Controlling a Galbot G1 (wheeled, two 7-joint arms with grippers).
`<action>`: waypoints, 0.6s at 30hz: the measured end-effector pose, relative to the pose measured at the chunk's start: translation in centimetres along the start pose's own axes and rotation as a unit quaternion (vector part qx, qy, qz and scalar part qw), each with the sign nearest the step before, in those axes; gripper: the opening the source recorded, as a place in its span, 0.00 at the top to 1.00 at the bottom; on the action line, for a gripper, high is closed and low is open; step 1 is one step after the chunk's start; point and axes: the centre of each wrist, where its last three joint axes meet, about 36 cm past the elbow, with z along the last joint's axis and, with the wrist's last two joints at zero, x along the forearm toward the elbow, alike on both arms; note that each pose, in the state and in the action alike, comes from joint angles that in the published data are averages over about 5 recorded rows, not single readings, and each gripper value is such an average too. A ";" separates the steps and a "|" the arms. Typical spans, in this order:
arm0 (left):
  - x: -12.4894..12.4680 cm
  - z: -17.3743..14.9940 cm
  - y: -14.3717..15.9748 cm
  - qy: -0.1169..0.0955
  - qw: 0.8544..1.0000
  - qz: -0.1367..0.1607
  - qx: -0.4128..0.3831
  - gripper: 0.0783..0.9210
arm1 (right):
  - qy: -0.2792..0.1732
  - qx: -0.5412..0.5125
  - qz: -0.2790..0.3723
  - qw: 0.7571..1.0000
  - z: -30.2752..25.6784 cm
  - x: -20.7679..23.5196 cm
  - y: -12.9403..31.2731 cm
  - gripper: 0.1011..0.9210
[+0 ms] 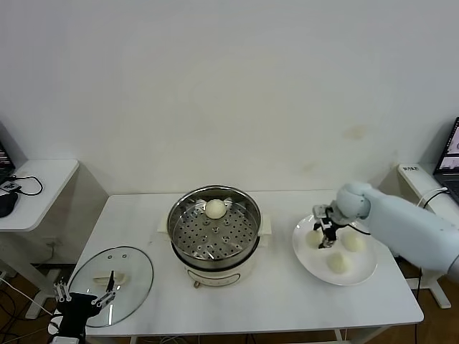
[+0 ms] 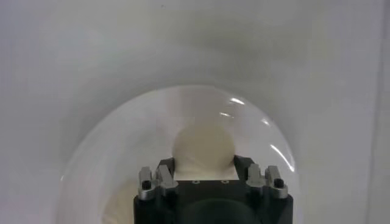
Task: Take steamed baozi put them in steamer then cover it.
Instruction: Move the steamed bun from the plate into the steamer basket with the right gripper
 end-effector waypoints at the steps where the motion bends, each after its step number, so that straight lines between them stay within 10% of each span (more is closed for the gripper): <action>1: 0.0 -0.1 0.0 -0.002 1.000 0.000 0.000 0.12 | -0.002 0.001 0.005 1.000 -0.1 1.0 -0.4 0.37; 18: -0.2 0.0 0.0 -0.002 1.000 0.000 0.001 0.12 | -0.081 0.056 0.073 0.992 -12.2 14.6 -4.6 0.36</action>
